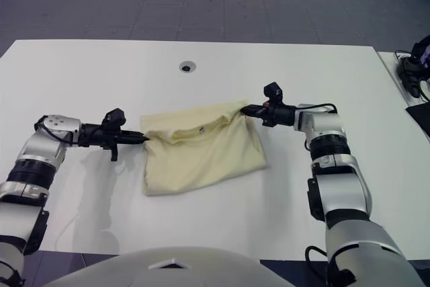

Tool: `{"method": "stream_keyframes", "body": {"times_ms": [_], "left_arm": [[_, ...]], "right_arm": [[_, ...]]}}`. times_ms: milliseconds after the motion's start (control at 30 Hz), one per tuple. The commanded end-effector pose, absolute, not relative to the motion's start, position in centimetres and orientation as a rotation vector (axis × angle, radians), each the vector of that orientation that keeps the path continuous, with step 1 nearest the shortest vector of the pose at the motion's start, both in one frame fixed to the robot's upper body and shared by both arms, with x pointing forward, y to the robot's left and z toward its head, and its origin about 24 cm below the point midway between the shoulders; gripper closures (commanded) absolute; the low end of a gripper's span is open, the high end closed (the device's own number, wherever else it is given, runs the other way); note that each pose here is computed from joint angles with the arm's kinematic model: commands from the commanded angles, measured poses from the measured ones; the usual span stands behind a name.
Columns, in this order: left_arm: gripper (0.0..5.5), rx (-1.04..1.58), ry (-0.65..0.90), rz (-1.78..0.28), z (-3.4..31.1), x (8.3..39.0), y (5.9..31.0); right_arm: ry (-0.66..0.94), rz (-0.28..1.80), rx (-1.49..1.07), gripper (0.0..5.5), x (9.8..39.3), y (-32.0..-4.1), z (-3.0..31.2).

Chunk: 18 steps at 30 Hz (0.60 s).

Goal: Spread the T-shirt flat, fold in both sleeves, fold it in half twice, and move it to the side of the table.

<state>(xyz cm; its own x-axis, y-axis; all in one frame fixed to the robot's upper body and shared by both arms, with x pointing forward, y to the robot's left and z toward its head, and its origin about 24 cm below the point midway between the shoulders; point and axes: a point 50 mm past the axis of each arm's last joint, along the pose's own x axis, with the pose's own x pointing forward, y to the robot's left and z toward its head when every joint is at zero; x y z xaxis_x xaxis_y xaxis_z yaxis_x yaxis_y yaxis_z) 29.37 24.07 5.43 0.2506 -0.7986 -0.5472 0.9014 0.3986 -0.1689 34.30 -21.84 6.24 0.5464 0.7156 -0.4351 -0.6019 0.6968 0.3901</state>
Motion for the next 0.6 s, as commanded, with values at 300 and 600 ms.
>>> {"method": "stream_keyframes", "body": {"times_ms": [300,600], "left_arm": [[3.57,0.074,0.326,-0.849,8.1,31.8,24.1],[3.28,0.373,0.245,-1.062,8.5,25.4,18.0]], "right_arm": [[0.276,0.575,0.380,3.70,36.2,-22.3,11.8],[0.418,0.798,-0.219,3.83,29.5,-20.1,8.6]]}}
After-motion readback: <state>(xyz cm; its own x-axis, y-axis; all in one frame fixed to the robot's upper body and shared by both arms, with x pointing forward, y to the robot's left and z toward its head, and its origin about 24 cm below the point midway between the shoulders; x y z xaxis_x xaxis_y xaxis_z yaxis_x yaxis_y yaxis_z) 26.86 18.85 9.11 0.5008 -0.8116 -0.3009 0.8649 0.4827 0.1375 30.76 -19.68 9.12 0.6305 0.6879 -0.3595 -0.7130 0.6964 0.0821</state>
